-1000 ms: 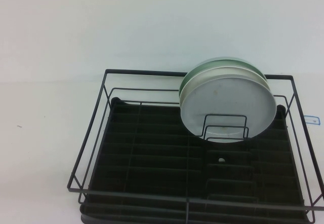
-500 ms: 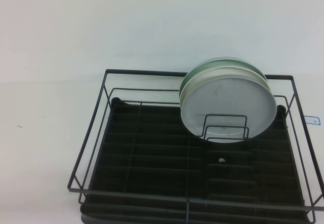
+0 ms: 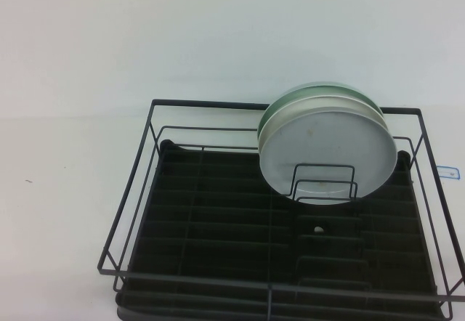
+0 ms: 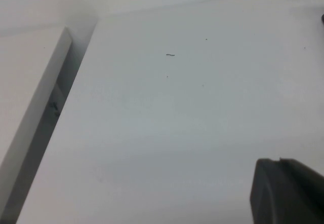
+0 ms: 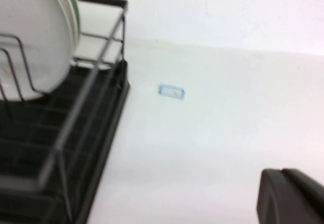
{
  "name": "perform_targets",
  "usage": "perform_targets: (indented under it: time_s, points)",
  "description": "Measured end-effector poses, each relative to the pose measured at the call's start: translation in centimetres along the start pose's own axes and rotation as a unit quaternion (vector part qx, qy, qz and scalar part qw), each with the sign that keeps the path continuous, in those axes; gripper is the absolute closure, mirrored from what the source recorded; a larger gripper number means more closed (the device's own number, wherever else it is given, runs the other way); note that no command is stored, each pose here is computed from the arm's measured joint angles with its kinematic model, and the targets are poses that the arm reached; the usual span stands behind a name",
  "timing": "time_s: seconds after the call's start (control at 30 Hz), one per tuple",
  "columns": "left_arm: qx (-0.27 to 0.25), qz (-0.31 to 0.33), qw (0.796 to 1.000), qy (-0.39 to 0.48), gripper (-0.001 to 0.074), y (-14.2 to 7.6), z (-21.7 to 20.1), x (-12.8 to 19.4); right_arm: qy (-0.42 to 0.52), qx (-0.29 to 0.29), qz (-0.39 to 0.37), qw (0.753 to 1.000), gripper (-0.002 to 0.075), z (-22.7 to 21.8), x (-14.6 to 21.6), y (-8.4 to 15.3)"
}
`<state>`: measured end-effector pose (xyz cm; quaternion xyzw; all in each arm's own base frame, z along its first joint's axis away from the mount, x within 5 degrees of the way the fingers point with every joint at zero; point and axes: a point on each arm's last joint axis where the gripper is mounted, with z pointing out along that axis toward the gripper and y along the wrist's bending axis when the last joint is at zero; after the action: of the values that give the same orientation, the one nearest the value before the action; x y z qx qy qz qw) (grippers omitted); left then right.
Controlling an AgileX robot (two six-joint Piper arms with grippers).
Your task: Place plate on rack
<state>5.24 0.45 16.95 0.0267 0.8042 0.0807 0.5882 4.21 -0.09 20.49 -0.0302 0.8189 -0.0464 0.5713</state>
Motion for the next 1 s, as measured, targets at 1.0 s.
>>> perform_targets:
  time_s: [1.0]
  points:
    - [0.0, 0.0, 1.0, -0.006, 0.0734, 0.0, -0.1, 0.0, 0.025, 0.027, -0.011, 0.999, 0.0707, 2.2, 3.7, 0.0]
